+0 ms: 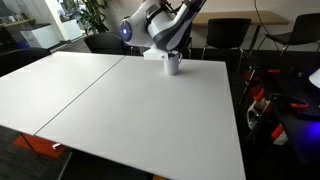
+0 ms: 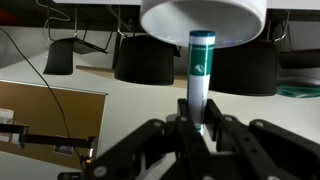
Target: Place the marker inside the mug
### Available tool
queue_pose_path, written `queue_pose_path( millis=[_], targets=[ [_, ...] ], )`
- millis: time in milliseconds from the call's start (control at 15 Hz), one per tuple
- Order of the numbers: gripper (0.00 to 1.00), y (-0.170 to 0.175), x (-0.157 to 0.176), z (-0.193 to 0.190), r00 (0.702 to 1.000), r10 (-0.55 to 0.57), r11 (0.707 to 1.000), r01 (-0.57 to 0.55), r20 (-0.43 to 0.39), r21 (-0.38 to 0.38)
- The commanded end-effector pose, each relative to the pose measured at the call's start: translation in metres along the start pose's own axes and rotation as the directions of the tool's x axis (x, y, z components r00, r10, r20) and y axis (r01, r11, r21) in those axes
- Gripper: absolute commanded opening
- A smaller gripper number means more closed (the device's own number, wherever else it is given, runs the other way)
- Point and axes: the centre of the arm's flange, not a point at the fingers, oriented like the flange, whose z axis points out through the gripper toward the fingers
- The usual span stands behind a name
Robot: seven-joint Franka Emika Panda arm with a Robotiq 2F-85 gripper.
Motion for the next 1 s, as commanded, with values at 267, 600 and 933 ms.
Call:
queue_pose_path(
  millis=[267, 600, 933],
  targets=[
    [0.81, 0.002, 0.013, -0.012, 1.0, 0.013, 1.0, -0.013, 0.027, -0.011],
    [1.0, 0.027, 0.043, -0.027, 0.997, 0.079, 0.997, -0.079, 0.025, -0.006],
    [1.0, 0.058, 0.072, -0.05, 0.99, 0.14, 0.99, -0.14, 0.028, 0.018]
  ],
)
